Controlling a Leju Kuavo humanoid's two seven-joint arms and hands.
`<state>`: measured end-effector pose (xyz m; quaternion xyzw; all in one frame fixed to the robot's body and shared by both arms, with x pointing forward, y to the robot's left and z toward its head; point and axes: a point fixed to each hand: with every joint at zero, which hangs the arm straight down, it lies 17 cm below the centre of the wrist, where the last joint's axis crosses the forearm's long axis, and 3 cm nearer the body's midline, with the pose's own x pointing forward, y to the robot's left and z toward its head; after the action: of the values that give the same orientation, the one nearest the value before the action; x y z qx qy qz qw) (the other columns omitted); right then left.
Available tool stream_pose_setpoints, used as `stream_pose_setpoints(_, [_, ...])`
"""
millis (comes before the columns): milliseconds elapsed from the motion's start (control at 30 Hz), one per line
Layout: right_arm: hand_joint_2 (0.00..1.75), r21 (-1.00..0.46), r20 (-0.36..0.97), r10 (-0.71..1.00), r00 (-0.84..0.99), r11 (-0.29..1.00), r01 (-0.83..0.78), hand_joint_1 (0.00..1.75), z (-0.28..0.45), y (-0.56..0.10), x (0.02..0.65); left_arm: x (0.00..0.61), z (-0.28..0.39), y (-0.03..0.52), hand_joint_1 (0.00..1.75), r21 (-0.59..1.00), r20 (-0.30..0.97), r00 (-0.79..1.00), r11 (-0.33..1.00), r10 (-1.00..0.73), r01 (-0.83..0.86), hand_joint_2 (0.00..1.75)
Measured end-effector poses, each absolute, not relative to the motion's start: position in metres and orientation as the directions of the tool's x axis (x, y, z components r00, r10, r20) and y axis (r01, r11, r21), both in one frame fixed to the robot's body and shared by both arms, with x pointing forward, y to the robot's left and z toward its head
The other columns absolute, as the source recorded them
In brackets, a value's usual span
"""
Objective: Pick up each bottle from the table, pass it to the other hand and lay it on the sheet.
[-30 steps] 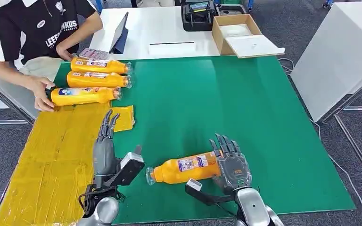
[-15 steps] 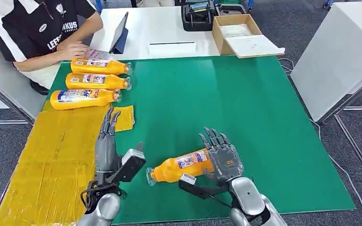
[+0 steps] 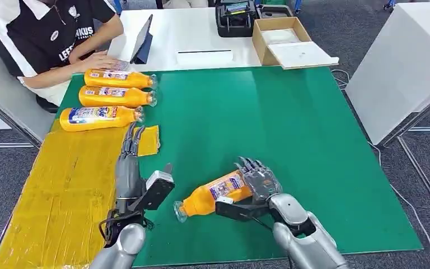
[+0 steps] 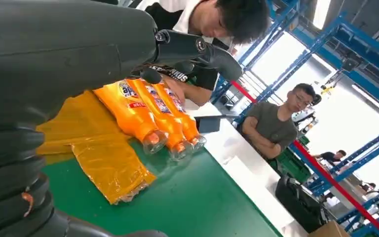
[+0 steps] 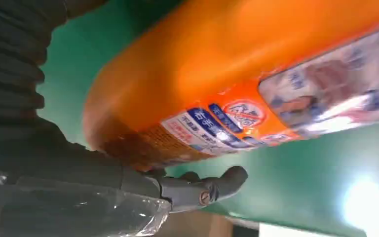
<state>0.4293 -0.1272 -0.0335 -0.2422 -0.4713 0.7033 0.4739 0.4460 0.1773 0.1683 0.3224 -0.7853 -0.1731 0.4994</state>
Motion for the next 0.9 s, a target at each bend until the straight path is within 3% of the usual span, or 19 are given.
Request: stream_pose_setpoints(900, [1.75, -0.825, 0.064, 0.909, -0.412, -0.184, -0.534, 0.00, -0.059, -0.153, 0.459, 0.456, 0.174, 0.176, 0.00, 0.568, 0.684, -0.298, 0.743, -0.666, -0.355, 1.75])
